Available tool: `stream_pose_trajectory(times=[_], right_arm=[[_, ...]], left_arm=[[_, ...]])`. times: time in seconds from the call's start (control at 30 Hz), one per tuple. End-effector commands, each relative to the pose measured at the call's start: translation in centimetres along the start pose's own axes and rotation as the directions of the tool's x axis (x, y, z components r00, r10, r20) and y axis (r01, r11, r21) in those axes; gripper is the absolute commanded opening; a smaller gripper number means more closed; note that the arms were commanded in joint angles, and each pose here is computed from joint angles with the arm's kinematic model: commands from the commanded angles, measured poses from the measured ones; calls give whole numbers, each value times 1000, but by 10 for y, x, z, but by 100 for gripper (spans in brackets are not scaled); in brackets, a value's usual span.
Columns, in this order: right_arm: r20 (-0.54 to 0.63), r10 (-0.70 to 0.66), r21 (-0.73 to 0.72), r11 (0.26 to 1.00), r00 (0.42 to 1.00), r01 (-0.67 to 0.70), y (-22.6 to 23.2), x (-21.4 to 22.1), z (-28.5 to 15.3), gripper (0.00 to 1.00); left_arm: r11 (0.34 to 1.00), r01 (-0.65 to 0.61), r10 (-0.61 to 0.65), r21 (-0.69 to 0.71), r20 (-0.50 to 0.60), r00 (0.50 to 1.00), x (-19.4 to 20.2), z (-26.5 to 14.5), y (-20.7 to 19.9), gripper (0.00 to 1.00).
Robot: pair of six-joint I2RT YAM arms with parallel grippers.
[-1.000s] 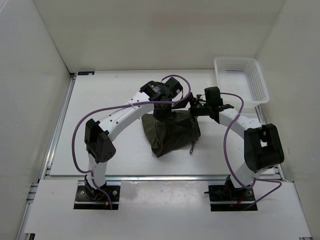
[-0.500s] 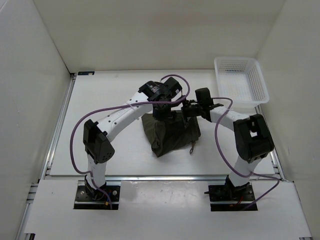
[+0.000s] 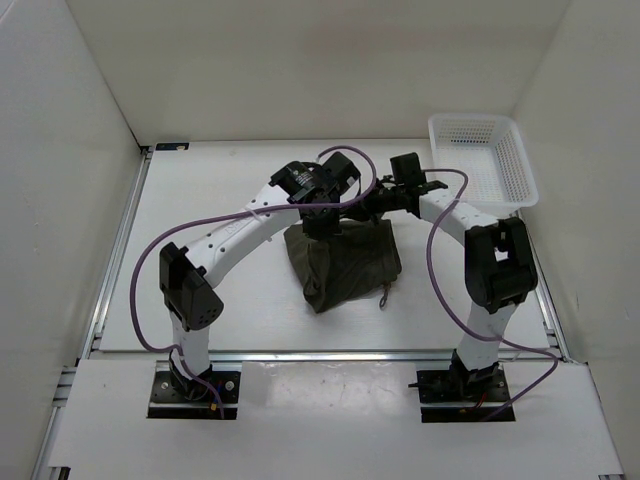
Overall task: Fold and stack the shorts
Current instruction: Fold the shorts
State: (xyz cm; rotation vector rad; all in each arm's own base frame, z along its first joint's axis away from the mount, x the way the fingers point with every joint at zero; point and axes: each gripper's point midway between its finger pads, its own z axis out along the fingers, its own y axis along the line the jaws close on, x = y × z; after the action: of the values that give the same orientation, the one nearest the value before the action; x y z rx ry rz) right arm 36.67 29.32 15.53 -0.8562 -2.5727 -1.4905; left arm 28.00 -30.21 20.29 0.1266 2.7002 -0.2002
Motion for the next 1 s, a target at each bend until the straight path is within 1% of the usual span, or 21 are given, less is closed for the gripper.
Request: stream_pose_trajectory(times=[0.0,0.13,0.2,0.4,0.47,0.6,0.67,0.7,0.77,0.8,0.87,0.97], right_arm=[[45,-80,15,997,996,80,12,-12,-11,0],[90,-146,5,989,985,146,25,-30,-26,0],[105,-157,-4,987,982,158,33,-35,-33,0],[145,-164,0,986,976,166,27,-55,-48,0],[163,-148,4,989,975,150,21,-64,-57,0],[198,-183,30,983,963,180,12,-70,-70,0],[225,-173,45,985,959,167,4,-79,-81,0],[227,-189,60,982,955,180,0,-77,-82,0],[268,-191,84,981,944,175,-6,-85,-95,0],[269,-215,87,976,939,199,-3,-81,-99,0],[310,-216,105,976,926,193,-13,-87,-112,0],[324,-240,115,970,915,213,-20,-83,-124,0]], left_arm=[[996,31,-37,79,74,997,-19,-28,-10,10],[991,36,-48,130,94,994,-35,-30,-29,10],[987,23,-39,160,93,995,-42,-26,-41,10],[967,2,-20,256,67,998,-47,-18,-75,10],[951,-17,3,307,46,999,-42,-18,-89,10],[939,-45,39,340,25,999,-34,-1,-108,10],[932,-61,62,357,7,998,-28,6,-117,10],[924,-69,71,377,7,997,-25,4,-123,10],[912,-76,91,404,-18,996,-19,15,-131,10],[906,-85,103,414,-22,994,-17,16,-132,10],[901,-102,132,421,-43,990,-11,25,-134,10],[901,-111,141,420,-42,989,-10,23,-132,10]])
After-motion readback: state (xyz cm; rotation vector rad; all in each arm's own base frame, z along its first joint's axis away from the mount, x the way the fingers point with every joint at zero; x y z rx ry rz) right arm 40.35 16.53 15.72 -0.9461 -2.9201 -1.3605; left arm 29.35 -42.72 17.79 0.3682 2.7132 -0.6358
